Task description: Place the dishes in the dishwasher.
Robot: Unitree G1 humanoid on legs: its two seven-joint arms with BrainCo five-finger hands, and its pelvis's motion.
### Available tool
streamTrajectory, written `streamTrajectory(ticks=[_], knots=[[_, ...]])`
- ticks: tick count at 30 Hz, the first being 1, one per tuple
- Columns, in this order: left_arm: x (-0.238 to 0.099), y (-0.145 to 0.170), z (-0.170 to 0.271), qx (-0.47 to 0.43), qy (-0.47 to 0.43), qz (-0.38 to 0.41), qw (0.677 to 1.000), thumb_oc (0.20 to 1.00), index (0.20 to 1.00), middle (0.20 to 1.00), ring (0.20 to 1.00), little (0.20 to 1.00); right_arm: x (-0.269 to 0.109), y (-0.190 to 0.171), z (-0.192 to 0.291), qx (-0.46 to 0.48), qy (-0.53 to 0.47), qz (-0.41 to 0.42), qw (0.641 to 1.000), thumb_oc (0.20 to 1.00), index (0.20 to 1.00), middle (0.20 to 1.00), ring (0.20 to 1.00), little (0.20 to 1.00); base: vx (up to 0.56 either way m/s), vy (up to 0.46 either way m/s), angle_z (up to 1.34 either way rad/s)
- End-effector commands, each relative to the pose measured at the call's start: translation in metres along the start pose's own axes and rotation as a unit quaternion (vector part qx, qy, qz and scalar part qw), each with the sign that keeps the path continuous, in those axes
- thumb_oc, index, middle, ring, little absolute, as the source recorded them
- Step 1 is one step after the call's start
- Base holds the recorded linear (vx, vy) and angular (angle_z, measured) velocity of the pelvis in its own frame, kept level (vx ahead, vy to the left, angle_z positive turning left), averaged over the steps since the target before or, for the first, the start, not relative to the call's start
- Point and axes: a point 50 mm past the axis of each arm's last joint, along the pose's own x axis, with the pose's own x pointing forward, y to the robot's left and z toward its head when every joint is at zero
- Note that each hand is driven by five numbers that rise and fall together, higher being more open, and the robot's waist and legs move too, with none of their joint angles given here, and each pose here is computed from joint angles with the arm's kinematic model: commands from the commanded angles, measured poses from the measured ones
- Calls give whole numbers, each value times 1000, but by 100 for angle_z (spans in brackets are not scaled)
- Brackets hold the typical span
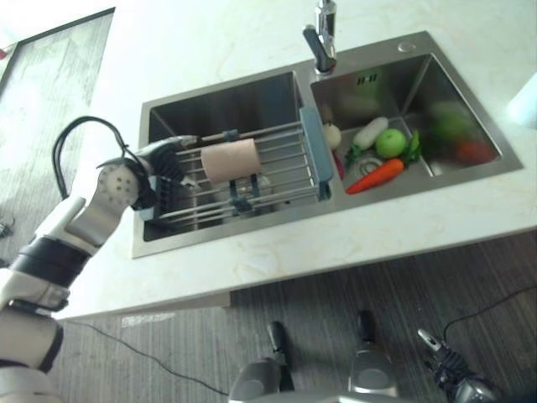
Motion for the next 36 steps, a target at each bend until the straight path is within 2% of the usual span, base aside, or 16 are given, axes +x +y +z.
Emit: streamTrajectory(ticks=[1,12,24,30,36], knots=[[-10,44,0,33,-6,100,994,1000,1000,1000,1000,1000,-5,-12,-6,-13,10,-13,1000,1000,1000,1000,1000,1000,-12,-30,0],[-1,49,9,37,-22,141,989,1000,1000,1000,1000,1000,-1,1,0,-15,1,3,1000,1000,1000,1000,1000,1000,-30,-16,-4],[8,47,18,40,-23,117,992,1000,1000,1000,1000,1000,3,9,14,-17,-17,20,999,1000,1000,1000,1000,1000,-15,-7,-1],[9,42,14,42,-4,79,996,1000,1000,1000,1000,1000,5,12,22,-16,-27,22,999,1000,1000,1000,1000,1000,-30,-5,-1],[11,36,9,54,12,88,995,1000,1000,1000,1000,1000,5,13,24,-16,-30,25,999,1000,1000,1000,1000,1000,0,0,0]])
